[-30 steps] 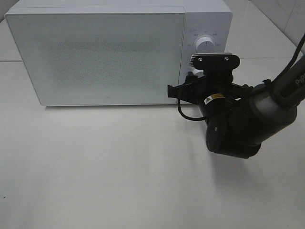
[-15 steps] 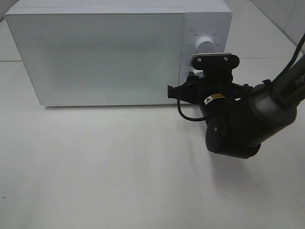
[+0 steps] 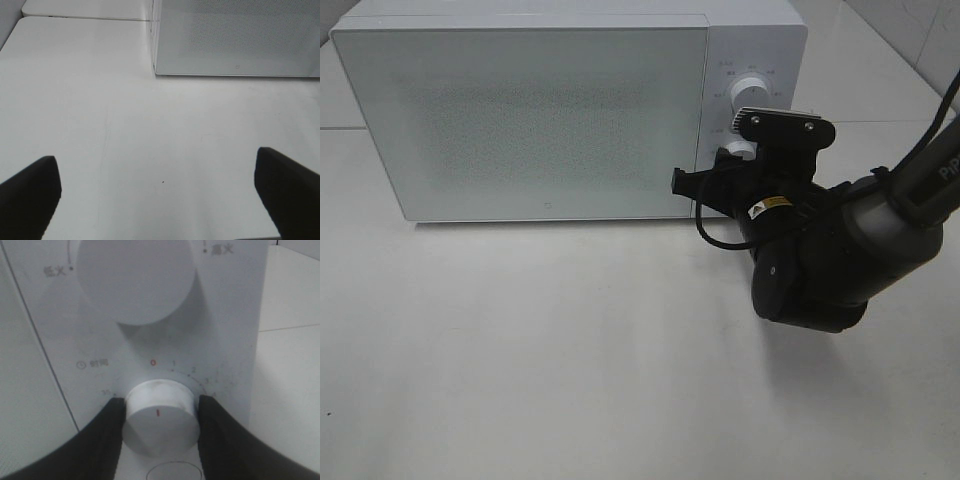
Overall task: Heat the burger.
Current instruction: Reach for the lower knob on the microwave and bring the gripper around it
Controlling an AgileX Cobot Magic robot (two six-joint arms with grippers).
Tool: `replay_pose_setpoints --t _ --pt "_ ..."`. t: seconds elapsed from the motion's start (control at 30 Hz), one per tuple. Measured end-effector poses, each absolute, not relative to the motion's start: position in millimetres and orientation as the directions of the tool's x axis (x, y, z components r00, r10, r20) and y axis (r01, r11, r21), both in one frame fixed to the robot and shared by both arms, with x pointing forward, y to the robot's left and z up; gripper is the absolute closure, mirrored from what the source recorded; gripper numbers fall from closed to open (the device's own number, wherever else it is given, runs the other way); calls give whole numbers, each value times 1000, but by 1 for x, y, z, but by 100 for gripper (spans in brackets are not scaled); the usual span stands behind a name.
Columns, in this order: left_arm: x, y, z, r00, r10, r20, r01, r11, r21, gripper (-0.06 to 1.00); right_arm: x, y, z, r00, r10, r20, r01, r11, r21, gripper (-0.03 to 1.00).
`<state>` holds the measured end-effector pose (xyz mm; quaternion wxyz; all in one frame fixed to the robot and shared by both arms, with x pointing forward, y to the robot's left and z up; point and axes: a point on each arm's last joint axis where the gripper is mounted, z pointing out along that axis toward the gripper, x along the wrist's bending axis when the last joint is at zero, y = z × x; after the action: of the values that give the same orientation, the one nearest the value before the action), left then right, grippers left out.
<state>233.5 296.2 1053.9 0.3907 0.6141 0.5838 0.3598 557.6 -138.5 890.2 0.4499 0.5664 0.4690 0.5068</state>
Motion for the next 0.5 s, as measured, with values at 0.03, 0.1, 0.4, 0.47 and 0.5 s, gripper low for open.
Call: replay_pose_setpoints --t 0.03,0.1,0.4,0.47,0.5 --pt "234 296 1054 60 998 -14 436 -13 900 -3 558 -138 890 50 975 216 72 -219 973 52" --pt "234 296 1054 60 998 -14 436 -13 900 -3 558 -138 890 51 969 243 71 -247 967 52" --pt "234 296 1054 60 998 -14 436 -13 900 -3 558 -138 890 52 818 573 57 -576 816 52" --pt "234 296 1054 60 998 -14 436 -13 900 -3 558 -139 890 54 773 632 55 -635 771 52" --pt "234 296 1054 60 998 -14 436 -13 900 -3 558 -139 890 54 773 632 55 -635 771 52"
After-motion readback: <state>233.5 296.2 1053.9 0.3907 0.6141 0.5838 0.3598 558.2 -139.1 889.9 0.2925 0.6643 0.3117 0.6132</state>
